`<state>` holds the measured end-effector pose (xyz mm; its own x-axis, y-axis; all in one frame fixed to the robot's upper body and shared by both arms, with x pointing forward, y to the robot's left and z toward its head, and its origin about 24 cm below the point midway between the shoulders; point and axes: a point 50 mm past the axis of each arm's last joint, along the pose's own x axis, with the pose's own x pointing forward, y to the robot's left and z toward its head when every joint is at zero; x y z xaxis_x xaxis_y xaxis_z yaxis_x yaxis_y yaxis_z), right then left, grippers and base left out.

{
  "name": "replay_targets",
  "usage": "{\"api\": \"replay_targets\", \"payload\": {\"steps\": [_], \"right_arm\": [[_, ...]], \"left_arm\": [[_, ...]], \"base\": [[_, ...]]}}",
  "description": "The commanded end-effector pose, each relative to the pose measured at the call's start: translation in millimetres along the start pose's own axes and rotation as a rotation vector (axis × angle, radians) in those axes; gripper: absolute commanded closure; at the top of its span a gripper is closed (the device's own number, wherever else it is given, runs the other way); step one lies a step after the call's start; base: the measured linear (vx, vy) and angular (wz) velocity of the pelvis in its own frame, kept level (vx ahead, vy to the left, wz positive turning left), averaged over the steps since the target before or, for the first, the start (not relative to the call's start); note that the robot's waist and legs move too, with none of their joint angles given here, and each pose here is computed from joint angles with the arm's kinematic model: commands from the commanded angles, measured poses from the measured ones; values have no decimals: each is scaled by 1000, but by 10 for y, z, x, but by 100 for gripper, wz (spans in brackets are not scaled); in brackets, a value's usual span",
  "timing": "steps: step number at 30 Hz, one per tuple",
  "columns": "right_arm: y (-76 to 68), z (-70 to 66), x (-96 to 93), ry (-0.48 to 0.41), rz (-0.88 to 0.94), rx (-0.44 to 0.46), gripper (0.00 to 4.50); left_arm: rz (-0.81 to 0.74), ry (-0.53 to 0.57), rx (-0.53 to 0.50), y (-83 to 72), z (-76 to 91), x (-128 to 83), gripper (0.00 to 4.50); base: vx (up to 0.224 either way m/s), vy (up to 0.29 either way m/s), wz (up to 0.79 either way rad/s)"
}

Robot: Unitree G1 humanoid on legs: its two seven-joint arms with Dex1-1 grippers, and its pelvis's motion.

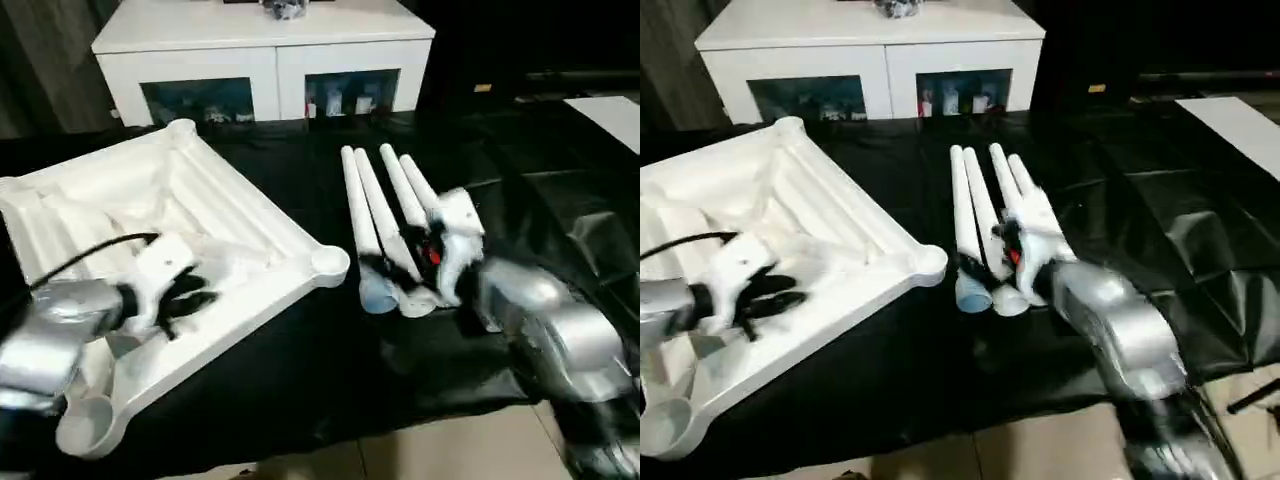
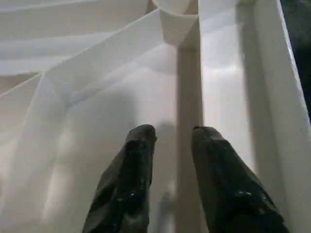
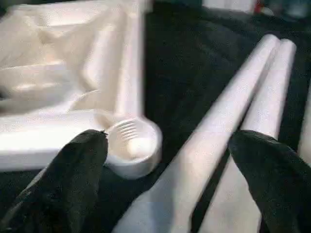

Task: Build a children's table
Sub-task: Move table base, then pick table leg

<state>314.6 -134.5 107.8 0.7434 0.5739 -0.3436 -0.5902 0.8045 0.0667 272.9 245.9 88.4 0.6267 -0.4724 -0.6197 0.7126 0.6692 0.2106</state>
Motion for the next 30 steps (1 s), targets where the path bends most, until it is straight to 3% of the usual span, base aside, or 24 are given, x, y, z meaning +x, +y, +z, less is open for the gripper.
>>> {"api": "replay_targets", "payload": {"steps": [1, 6, 16, 20, 21, 25, 29, 30], "right_arm": [[-56, -18, 111, 70, -46, 2, 0], [-103, 84, 448, 167, -66, 23, 0], [-239, 35, 582, 380, -135, 32, 0], [-237, -10, 602, 414, -115, 49, 0], [-205, -62, 626, 443, -69, 96, 0], [-174, -144, 655, 464, -29, 147, 0], [-178, -191, 662, 480, -26, 153, 0], [-180, -210, 664, 487, -24, 152, 17]], "left_arm": [[-20, -42, 29, -11, 86, -52, 252], [-101, -213, 7, -247, 358, 55, 208], [-330, -367, -3, -735, 675, 28, 198], [-351, -375, 9, -776, 718, -15, 198], [-352, -374, 20, -782, 747, -40, 198], [-335, -365, 31, -754, 761, -47, 198], [-325, -360, 32, -743, 767, -50, 198], [-324, -359, 31, -747, 773, -53, 193]], "base": [[0, 0, 0], [0, 0, 0], [0, 0, 0], [0, 0, 0], [0, 0, 0], [0, 0, 0], [0, 0, 0], [0, 0, 0]]}}
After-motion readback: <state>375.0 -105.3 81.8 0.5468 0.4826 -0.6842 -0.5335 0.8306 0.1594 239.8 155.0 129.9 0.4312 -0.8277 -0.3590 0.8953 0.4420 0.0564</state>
